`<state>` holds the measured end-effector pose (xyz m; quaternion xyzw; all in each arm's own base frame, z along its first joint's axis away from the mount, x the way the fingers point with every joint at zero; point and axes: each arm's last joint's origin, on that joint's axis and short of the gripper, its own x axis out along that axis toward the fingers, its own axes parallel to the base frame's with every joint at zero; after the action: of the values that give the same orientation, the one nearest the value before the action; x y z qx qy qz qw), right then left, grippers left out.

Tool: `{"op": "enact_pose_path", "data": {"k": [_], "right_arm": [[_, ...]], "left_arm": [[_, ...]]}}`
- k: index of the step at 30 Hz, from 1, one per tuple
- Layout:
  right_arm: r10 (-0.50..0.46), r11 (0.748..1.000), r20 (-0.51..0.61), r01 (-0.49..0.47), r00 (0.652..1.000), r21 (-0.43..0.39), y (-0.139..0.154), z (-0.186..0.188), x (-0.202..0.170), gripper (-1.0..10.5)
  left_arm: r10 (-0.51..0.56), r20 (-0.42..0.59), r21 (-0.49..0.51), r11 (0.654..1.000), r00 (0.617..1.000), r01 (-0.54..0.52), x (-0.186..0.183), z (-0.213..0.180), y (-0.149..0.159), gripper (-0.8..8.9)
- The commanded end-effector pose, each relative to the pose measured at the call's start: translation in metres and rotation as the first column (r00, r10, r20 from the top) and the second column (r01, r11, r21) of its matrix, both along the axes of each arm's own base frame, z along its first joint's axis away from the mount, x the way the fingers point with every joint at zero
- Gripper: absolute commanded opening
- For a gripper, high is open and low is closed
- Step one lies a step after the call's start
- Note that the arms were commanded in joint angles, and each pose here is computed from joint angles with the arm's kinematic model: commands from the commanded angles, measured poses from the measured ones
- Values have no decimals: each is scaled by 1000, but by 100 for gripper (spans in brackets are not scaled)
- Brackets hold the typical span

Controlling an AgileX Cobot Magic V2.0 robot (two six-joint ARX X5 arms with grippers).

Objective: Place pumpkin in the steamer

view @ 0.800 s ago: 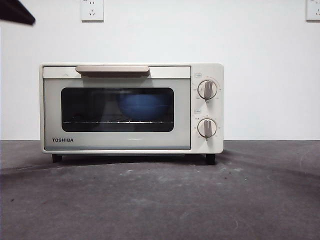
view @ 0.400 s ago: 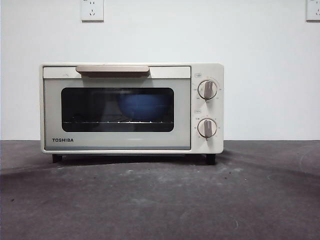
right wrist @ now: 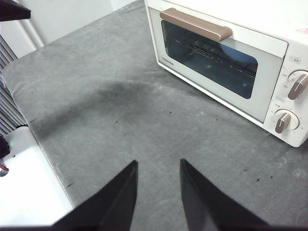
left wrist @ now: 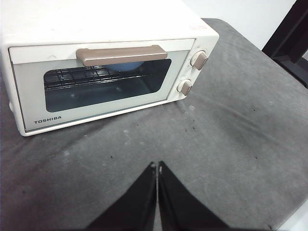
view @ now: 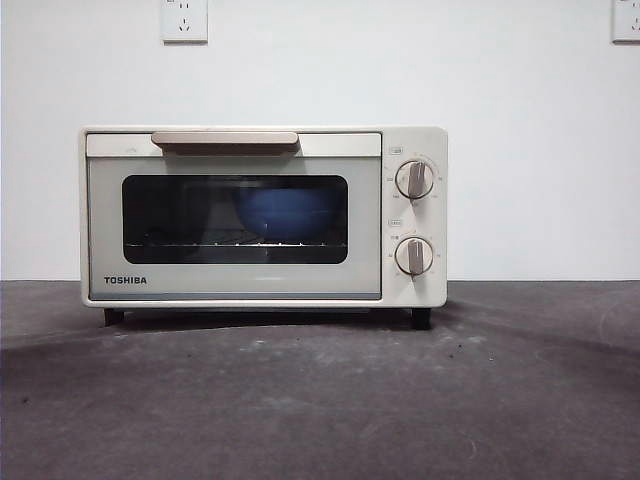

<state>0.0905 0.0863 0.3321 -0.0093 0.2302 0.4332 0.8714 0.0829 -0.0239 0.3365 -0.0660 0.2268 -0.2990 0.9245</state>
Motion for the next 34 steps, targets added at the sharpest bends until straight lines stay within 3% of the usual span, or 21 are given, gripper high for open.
{"op": "enact_pose_path", "data": {"k": [1, 12, 16, 34], "right_arm": [[6, 1000, -1, -6, 1000, 11, 2, 1, 0, 144], [6, 1000, -1, -6, 1000, 10, 2, 1, 0, 142], [7, 1000, 0, -7, 1000, 9, 2, 1, 0, 4], [7, 1000, 3, -7, 1000, 10, 2, 2, 0, 6]], "left_arm": [[-5, 30, 4, 1000, 1000, 5, -1, 6, 0, 15], [-5, 30, 4, 1000, 1000, 5, -1, 6, 0, 16], [-5, 31, 4, 1000, 999, 5, -1, 6, 0, 16], [-5, 32, 4, 1000, 999, 4, -1, 6, 0, 18]]}}
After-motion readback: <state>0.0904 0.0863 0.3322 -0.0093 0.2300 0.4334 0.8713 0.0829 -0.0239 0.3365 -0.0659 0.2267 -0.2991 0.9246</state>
